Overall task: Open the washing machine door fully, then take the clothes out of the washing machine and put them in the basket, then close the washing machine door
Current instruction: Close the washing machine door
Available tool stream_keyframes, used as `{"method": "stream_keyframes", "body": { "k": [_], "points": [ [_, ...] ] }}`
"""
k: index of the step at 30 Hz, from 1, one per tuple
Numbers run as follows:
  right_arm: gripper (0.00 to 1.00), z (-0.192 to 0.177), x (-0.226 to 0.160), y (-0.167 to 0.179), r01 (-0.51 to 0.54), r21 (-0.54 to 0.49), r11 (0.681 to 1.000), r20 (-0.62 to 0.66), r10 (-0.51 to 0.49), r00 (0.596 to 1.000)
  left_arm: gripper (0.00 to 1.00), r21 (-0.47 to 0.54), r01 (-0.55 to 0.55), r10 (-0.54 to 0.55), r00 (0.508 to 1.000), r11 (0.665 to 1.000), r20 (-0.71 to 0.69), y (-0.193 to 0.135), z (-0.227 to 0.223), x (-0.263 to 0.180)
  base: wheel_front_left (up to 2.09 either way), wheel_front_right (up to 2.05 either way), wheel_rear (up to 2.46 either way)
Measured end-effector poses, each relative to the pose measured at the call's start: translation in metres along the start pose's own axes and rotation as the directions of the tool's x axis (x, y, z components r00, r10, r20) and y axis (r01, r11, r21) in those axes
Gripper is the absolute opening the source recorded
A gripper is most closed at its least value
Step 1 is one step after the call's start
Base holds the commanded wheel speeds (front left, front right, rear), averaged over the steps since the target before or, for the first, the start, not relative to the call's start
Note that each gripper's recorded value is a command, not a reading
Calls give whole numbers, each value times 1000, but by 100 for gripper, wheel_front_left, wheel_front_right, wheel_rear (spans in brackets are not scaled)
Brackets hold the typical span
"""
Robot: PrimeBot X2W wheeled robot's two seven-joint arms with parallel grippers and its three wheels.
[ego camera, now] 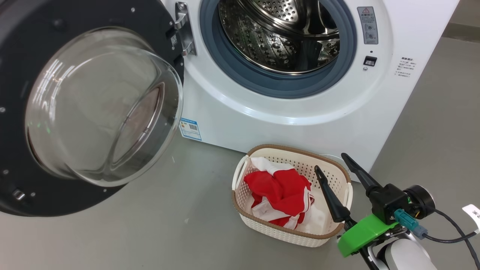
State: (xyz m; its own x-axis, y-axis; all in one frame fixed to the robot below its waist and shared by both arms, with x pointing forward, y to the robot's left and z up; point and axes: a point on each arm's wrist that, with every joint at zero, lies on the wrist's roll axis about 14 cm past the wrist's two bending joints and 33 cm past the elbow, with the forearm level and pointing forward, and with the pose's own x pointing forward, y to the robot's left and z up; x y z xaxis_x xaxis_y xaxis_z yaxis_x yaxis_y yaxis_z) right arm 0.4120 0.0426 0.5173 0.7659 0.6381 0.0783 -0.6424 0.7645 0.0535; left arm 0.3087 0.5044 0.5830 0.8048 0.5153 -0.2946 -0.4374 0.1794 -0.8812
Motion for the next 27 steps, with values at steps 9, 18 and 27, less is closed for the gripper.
{"method": "stream_keyframes", "body": {
  "k": [9,18,27],
  "points": [
    [100,1,3,7,-19,-1,1000,4,19,1000,0,-13,59,-60,992,998,-113,-4,-8,-9,0,0,0],
    [100,2,6,16,-38,5,999,9,38,999,0,-68,120,-129,981,990,-148,-1,-17,-18,0,0,0],
    [100,0,2,21,-43,9,999,7,43,999,0,-105,160,-179,963,981,-203,0,-36,-25,0,0,0]
  ]
}}
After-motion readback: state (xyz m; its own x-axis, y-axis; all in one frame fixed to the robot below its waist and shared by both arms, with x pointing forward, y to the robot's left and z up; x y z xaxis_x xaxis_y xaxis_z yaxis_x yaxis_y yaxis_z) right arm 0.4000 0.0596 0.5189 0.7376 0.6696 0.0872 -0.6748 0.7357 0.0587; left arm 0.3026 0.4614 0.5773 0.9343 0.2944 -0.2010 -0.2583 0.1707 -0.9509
